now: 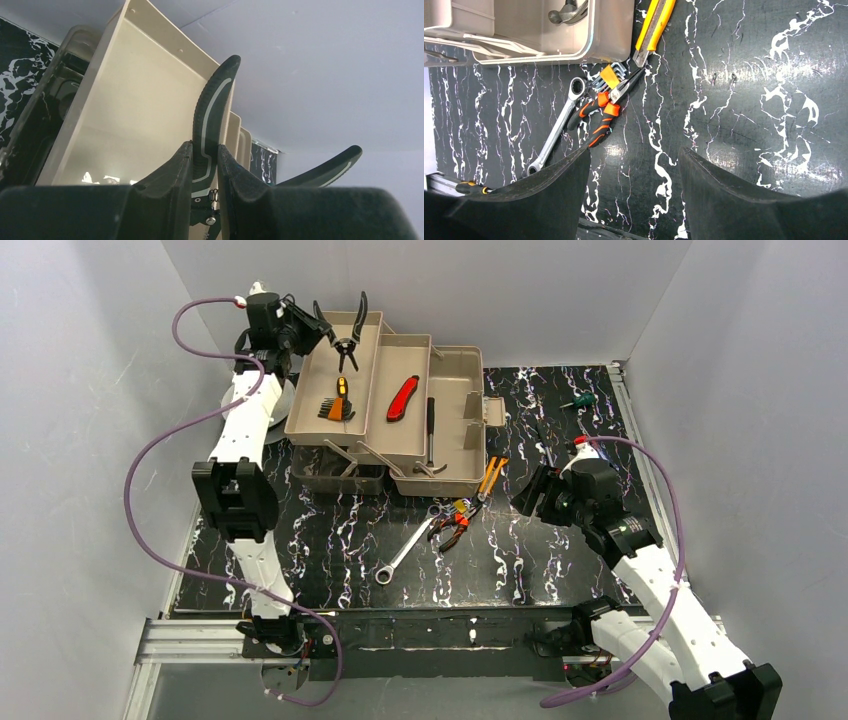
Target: Pack the tool kit
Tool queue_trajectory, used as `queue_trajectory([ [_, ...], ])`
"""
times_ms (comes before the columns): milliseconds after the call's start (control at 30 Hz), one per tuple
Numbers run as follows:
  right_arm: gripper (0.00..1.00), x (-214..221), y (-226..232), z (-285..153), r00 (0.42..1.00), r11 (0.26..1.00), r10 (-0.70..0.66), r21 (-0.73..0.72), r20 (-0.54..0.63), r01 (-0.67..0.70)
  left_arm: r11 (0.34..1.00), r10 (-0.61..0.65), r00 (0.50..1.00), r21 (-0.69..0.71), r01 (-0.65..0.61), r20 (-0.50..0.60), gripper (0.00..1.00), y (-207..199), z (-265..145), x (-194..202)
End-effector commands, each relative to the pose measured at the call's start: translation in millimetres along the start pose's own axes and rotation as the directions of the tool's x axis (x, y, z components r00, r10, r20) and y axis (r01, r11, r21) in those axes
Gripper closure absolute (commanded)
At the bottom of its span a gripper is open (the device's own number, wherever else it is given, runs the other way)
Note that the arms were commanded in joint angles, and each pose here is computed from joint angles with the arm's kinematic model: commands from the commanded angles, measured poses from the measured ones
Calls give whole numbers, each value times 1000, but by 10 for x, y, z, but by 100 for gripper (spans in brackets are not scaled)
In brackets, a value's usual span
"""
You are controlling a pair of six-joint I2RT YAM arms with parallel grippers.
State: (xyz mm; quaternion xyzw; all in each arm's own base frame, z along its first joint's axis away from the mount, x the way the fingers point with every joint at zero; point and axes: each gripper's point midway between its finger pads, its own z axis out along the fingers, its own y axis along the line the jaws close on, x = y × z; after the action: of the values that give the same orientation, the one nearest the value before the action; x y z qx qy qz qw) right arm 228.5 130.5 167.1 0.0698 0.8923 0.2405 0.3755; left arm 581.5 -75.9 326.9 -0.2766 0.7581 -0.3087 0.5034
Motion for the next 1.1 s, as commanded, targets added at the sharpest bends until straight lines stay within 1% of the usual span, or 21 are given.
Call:
queue_trajectory([
  [0, 28, -181, 90, -51, 999, 1000, -2, -14, 48, 3, 998, 59, 997, 24, -61, 57, 100, -94, 85, -184],
  [233, 28, -198, 101, -9, 999, 1000, 1, -13, 41, -1, 988, 143, 988, -67, -140, 49, 100, 220, 213, -104],
  [267, 28, -197, 105, -1, 999, 1000, 3, -14, 39, -2, 986, 157, 986, -72, -153, 51, 96, 238, 206, -105],
  [300, 28, -200, 112, 4, 999, 1000, 4, -17, 39, -3, 983, 171, 984, -73, -167, 49, 85, 242, 190, -105],
  [333, 28, -200, 116, 11, 999, 1000, 6, -19, 37, -5, 981, 181, 982, -72, -178, 46, 72, 228, 163, -110],
  [367, 28, -198, 116, 21, 999, 1000, 7, -18, 35, -7, 980, 189, 981, -71, -186, 42, 55, 208, 135, -111],
  [400, 27, -194, 108, 32, 999, 1000, 11, -14, 32, -10, 979, 197, 979, -69, -194, 42, 40, 183, 96, -128],
  [433, 26, -189, 91, 45, 999, 1000, 18, -3, 28, -18, 977, 208, 977, -61, -205, 43, 31, 138, 53, -142],
  [500, 21, -183, 59, 65, 999, 999, 28, 21, 18, -28, 974, 224, 974, -35, -222, 45, 22, 32, -35, -175],
  [567, 20, -175, 30, 90, 999, 998, 32, 46, 0, -32, 972, 234, 971, -7, -234, 47, 15, -89, -133, -199],
  [633, 20, -205, -49, 111, 999, 994, 35, 102, 0, -35, 969, 243, 968, 22, -245, 55, 12, -207, -250, -237],
  [800, 20, -362, -141, 109, 999, 981, 31, 189, 34, -37, 953, 274, 958, 111, -282, 85, 12, -544, -639, -298],
  [867, 22, -428, -168, 121, 998, 976, 34, 212, 54, -45, 944, 275, 958, 164, -286, 82, 12, -670, -818, -247],
  [967, 24, -521, -196, 192, 997, 970, 39, 235, 65, -54, 929, 279, 959, 236, -284, 53, 13, -787, -1098, 16],
  [1067, 24, -604, -264, 298, 998, 959, 49, 277, 39, -58, 907, 336, 941, 259, -332, 30, 13, -786, -1411, 433],
])
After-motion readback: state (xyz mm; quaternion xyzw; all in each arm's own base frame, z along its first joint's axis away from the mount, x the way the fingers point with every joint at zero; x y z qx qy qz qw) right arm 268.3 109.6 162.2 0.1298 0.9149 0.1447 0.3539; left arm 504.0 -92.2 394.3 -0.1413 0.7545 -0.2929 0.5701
